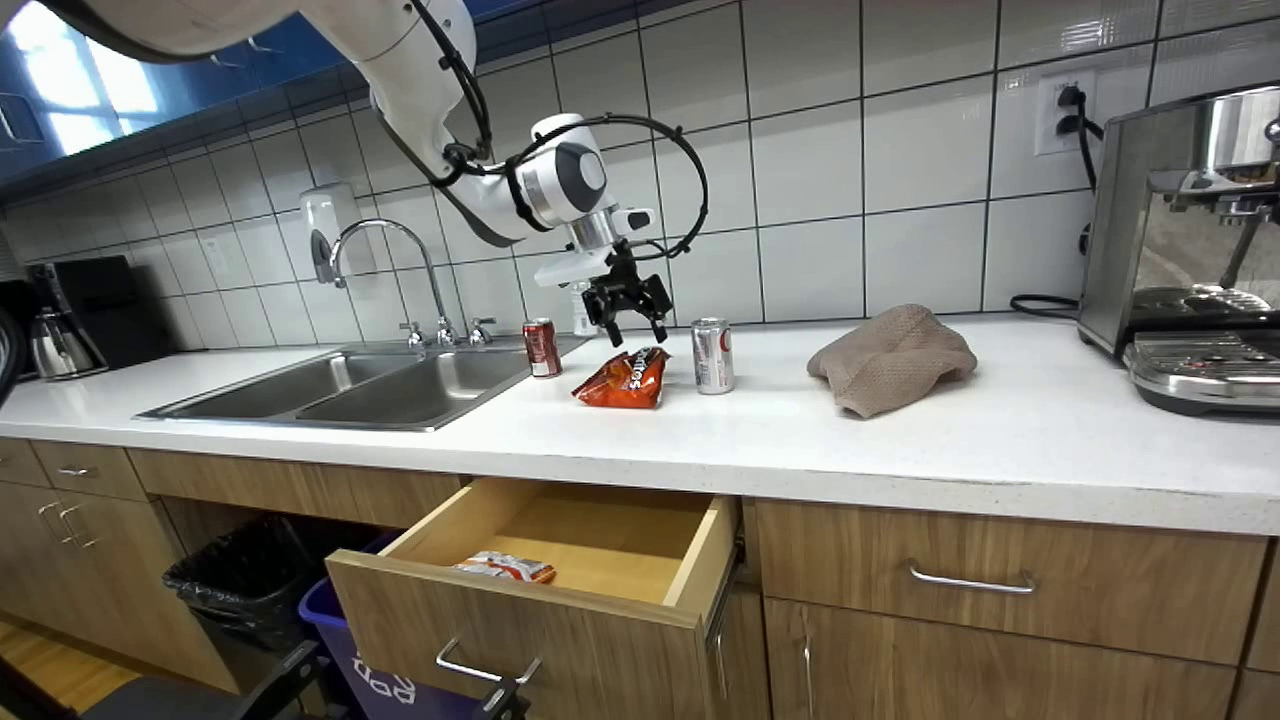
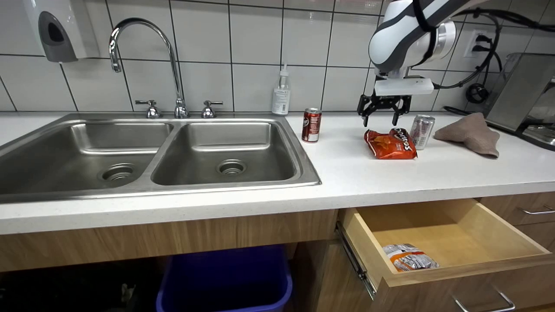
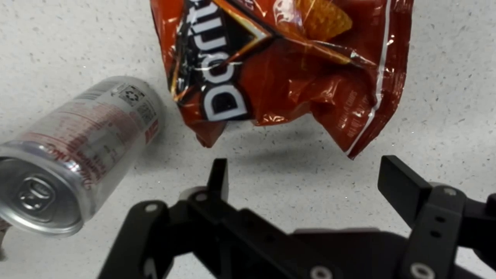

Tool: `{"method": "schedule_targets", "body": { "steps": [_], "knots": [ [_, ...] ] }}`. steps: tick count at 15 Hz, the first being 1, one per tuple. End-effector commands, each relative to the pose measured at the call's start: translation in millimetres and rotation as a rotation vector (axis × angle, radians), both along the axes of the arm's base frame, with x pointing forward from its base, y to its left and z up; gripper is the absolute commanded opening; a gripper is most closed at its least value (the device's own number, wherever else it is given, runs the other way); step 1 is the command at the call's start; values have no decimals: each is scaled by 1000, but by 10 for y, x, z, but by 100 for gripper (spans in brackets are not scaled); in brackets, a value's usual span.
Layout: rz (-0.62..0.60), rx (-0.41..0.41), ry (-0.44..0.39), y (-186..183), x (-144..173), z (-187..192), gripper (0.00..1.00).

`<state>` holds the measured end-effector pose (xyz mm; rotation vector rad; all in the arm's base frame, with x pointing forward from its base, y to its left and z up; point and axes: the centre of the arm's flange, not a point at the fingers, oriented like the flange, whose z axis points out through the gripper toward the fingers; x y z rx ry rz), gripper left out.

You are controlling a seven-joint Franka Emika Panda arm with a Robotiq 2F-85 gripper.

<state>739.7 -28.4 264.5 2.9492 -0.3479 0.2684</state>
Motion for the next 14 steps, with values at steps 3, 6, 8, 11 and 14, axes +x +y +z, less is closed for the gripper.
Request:
{"method": "schedule_targets", "body": {
  "steps": [3,6,8,11,14],
  "knots": [
    [-18,12,2,-4,2,-15,100],
    [-17,14,14,-13,9,-87,100],
    [-17,15,22,-15,7,-143,100],
    [-16,14,30,-17,-18,-172,100],
    [-14,12,29,-10,-32,-172,100]
  ]
}}
